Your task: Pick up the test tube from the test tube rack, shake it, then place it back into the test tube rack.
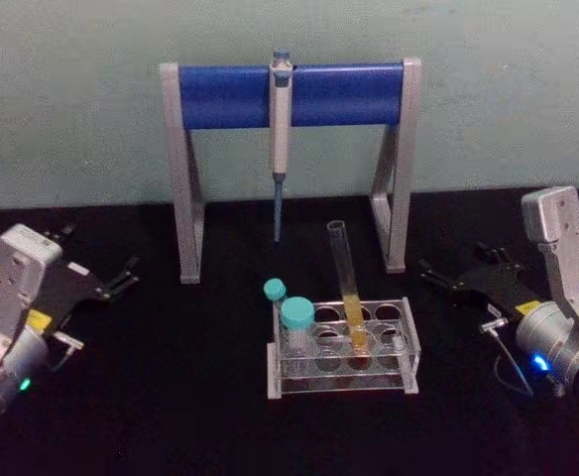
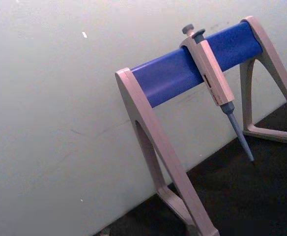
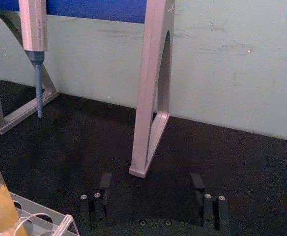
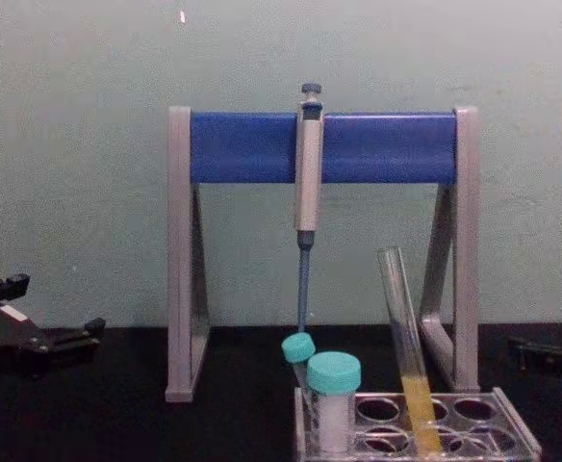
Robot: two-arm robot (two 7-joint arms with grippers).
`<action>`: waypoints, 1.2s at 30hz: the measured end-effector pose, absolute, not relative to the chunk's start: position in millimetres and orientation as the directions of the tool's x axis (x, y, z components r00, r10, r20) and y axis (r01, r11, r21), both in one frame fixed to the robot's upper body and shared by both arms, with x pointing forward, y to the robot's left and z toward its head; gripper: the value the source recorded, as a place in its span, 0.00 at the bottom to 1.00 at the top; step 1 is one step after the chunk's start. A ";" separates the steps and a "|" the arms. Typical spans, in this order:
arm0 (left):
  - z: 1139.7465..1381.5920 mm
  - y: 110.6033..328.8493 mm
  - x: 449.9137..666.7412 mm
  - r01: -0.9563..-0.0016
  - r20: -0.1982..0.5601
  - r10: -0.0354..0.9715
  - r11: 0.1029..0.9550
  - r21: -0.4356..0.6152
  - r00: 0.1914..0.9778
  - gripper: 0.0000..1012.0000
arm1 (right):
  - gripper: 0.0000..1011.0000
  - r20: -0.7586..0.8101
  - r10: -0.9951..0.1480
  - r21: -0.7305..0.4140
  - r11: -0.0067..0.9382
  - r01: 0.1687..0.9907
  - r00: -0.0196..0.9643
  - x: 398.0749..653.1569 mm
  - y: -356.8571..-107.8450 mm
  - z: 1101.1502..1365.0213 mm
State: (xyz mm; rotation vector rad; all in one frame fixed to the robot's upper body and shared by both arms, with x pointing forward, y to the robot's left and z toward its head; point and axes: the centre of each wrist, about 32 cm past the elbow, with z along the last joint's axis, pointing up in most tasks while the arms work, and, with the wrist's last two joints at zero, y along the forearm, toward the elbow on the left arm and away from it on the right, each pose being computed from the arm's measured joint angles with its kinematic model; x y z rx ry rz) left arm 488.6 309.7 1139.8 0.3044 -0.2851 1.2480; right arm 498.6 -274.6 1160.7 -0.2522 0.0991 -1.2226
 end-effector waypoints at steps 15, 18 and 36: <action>1139.8 309.7 488.6 -0.955 0.374 0.880 0.287 0.070 0.292 0.99 | 0.99 0.061 -0.938 -0.242 0.319 0.916 0.342 498.4 -274.5 1160.9; 1139.8 309.7 488.6 -0.955 0.374 0.880 0.287 0.070 0.292 0.99 | 0.99 0.061 -0.938 -0.242 0.319 0.916 0.342 498.3 -274.5 1161.1; 1139.8 309.7 488.6 -0.955 0.374 0.880 0.287 0.070 0.292 0.99 | 0.99 0.061 -0.938 -0.241 0.319 0.917 0.343 498.3 -274.5 1161.1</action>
